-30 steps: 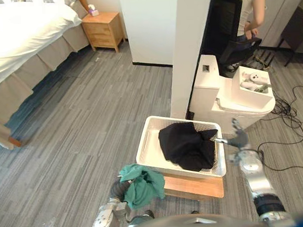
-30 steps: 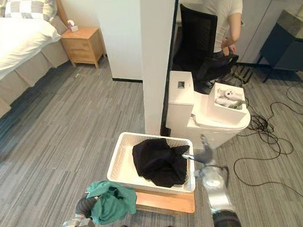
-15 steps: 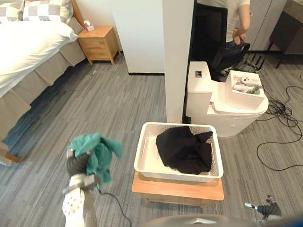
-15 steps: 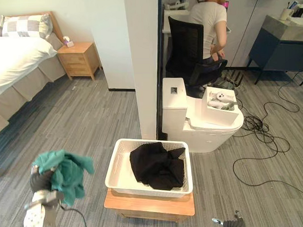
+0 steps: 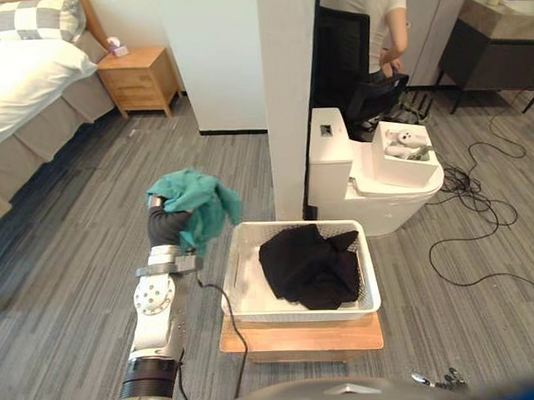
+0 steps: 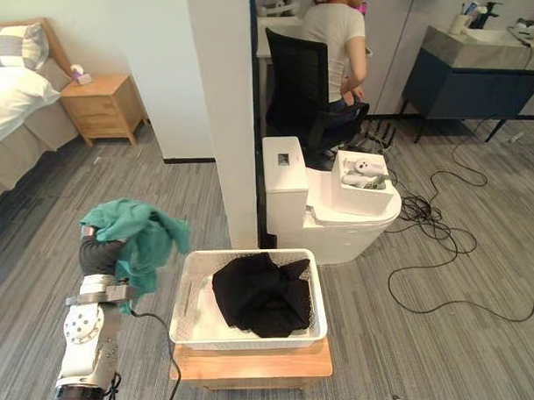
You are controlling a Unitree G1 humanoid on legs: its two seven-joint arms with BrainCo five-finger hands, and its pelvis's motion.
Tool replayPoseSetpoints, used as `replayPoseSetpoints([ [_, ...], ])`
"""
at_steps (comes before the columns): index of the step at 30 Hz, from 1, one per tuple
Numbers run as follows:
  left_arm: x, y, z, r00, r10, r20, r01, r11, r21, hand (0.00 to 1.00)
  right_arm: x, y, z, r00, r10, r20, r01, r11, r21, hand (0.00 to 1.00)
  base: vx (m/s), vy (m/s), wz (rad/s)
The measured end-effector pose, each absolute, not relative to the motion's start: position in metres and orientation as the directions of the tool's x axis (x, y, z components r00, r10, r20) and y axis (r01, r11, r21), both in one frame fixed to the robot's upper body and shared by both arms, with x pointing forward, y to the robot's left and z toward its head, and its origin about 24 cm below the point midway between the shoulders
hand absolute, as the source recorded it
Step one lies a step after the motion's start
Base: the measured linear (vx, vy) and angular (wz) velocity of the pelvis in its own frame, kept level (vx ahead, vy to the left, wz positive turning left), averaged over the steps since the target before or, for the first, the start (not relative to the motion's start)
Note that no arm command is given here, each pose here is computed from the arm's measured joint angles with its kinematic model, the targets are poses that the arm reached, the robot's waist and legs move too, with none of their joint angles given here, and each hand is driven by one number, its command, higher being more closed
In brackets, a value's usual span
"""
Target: Tidy the bed and pick cloth on bed and put in laundry
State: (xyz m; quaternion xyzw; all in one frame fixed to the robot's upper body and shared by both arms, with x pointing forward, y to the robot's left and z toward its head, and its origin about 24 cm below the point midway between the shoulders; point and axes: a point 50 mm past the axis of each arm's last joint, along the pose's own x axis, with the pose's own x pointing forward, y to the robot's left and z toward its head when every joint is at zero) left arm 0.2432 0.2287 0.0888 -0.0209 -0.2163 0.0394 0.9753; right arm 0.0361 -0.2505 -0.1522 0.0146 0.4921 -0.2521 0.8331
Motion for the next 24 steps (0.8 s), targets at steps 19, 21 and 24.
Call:
replayPoseSetpoints([
  [19, 0.299, 0.195, 0.192, 0.825, -0.089, 0.558, 0.158, 0.984, -0.076, 1.0, -0.001, -0.249, -0.154, 0.326, -0.386, -0.863, 0.388, 0.887, -0.25, 0.0, -0.04, -0.029, -0.24],
  [21, 0.3, 0.195, 0.19, 0.837, -0.092, 0.54, 0.16, 0.984, -0.08, 1.0, -0.001, -0.248, -0.154, 0.329, -0.379, -0.865, 0.386, 0.89, -0.243, 0.0, -0.04, -0.02, -0.12],
  [24, 0.302, 0.195, 0.186, 0.853, -0.096, 0.512, 0.161, 0.983, -0.084, 1.0, -0.001, -0.248, -0.154, 0.329, -0.375, -0.867, 0.384, 0.891, -0.24, 0.0, -0.04, -0.021, -0.08],
])
